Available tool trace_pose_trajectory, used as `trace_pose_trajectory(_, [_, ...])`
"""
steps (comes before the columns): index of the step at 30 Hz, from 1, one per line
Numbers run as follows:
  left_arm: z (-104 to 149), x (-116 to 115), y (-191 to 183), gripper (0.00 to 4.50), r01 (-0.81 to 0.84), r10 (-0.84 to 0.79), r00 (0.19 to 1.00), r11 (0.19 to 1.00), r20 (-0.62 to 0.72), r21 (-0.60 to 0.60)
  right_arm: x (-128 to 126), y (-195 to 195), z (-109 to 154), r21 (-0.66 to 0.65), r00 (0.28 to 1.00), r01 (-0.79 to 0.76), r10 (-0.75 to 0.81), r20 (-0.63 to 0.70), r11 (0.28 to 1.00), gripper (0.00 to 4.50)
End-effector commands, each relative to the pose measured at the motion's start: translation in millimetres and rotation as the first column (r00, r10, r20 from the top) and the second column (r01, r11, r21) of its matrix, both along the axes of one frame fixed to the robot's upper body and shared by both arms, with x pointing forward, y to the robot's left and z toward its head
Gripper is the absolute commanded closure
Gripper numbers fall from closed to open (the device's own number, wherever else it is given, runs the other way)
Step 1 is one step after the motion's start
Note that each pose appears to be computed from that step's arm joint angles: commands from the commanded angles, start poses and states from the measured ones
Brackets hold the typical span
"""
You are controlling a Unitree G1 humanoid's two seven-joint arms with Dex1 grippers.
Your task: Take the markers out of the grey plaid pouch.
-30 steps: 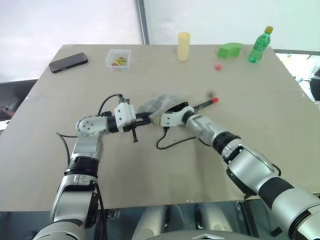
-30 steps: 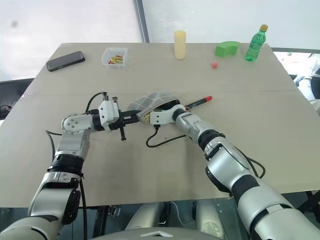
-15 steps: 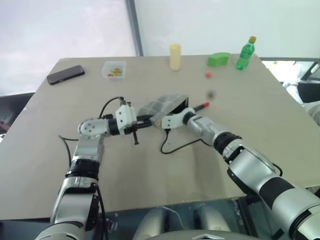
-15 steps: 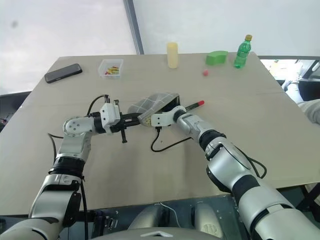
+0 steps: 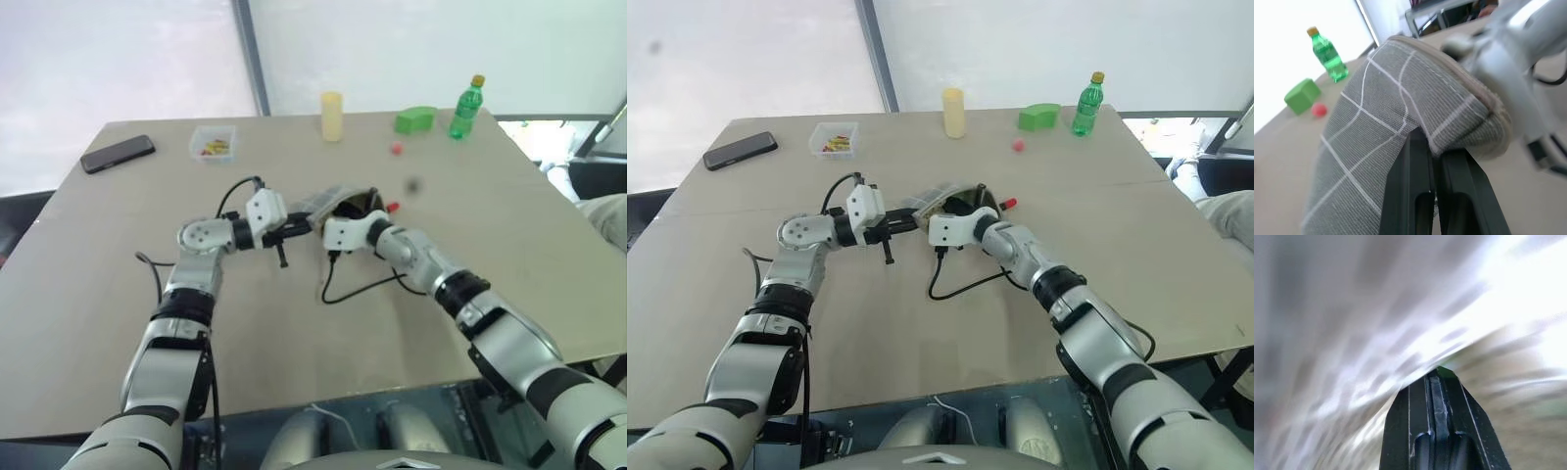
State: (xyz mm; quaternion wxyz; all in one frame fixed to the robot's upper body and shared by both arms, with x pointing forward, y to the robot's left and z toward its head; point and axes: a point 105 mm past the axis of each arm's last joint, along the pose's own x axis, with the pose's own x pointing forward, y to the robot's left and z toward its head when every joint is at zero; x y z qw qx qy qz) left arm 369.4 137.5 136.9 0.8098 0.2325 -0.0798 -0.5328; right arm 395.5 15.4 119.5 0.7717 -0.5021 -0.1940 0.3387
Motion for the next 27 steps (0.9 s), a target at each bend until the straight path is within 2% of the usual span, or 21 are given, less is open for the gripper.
trace_pose_trajectory(1, [10, 9, 4, 4.5, -0.042, 0.042, 0.998, 0.999, 0.043, 0.004, -8, -11, 32, 0.098, 1.0, -0.003, 0.005, -0.012, 0.995, 4.42])
trace_pose_trajectory(8, [15, 18, 11, 4.5, -0.088, 0.089, 0.996, 0.995, 0.008, -0.054, -29, -35, 49, 0.165, 0.995, 0.003, 0.014, -0.097, 0.986, 4.42])
trace_pose_trajectory(14, [16, 19, 12, 4.5, -0.084, 0.083, 0.996, 0.992, -0.024, -0.097, -35, -44, 52, 0.17, 0.991, 0.027, -0.004, -0.133, 0.985, 4.42])
trace_pose_trajectory(18, [23, 15, 9, 4.5, -0.034, 0.026, 0.998, 0.988, -0.053, -0.153, -30, -45, 35, 0.092, 0.977, 0.051, -0.031, -0.209, 0.994, 4.42])
trace_pose_trajectory(22, [27, 11, 2, 4.5, 0.01, -0.02, 0.998, 0.985, -0.057, -0.172, -15, -39, 26, 0.022, 0.974, 0.08, -0.073, -0.212, 0.997, 4.42])
trace_pose_trajectory(25, [28, 9, -1, 4.5, 0.039, -0.05, 0.997, 0.985, -0.064, -0.166, -2, -34, 21, -0.041, 0.977, 0.102, -0.108, -0.182, 0.994, 3.59])
trace_pose_trajectory(27, [29, 8, -4, 4.5, 0.055, -0.066, 0.996, 0.986, -0.063, -0.159, 6, -32, 18, -0.078, 0.98, 0.119, -0.13, -0.151, 0.99, 2.6])
